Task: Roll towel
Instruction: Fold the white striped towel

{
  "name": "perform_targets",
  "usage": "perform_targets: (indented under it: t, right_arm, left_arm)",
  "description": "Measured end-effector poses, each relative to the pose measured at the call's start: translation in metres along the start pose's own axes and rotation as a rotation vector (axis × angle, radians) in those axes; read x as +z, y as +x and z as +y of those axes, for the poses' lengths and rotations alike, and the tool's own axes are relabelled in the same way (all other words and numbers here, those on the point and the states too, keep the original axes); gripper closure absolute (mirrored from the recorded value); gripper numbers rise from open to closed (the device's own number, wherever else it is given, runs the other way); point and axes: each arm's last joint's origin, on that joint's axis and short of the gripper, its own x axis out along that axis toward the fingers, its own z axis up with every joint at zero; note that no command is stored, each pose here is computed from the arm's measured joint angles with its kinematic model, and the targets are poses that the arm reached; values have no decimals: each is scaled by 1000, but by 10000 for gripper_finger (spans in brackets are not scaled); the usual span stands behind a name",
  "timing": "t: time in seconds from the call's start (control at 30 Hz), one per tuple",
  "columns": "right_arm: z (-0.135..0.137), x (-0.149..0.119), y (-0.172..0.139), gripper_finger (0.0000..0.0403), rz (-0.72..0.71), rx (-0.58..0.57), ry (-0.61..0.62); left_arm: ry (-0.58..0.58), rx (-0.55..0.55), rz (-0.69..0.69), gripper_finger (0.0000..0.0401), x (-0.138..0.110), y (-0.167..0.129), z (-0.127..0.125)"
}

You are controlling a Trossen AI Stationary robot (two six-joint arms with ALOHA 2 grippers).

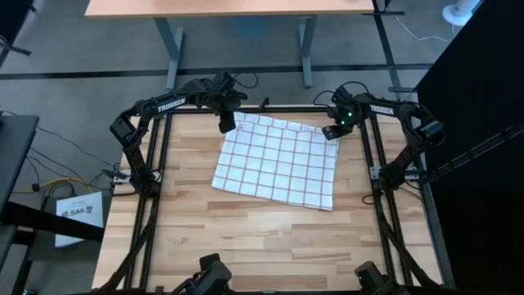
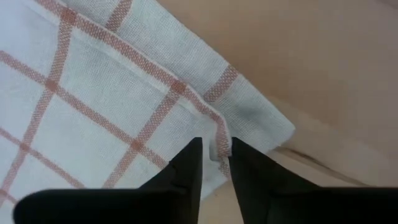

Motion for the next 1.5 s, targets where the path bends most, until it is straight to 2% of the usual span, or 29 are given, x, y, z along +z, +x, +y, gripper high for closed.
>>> perform_targets:
  t: [0.23,0.47,0.6,0.7,0.87,1.23,1.5]
  right_arm:
    - [0,0,0,344,-3,2,5]
    - [4,0,1,344,3,3,9]
    - [8,0,1,344,-1,5,-6]
    - [11,0,2,344,1,6,-15]
    - [14,-1,2,344,4,7,-27]
    - [14,-1,2,344,3,7,-28]
    - [14,-1,2,344,4,7,-28]
  left_arm:
    - [4,11,-89,276,15,14,9]
    - [42,-23,-72,276,47,57,31]
    - [49,-89,-105,276,70,69,42]
    - [72,-147,-65,276,78,87,42]
    - [93,-215,4,276,78,108,36]
    - [44,-231,41,276,65,135,42]
    - [30,-248,30,276,65,139,39]
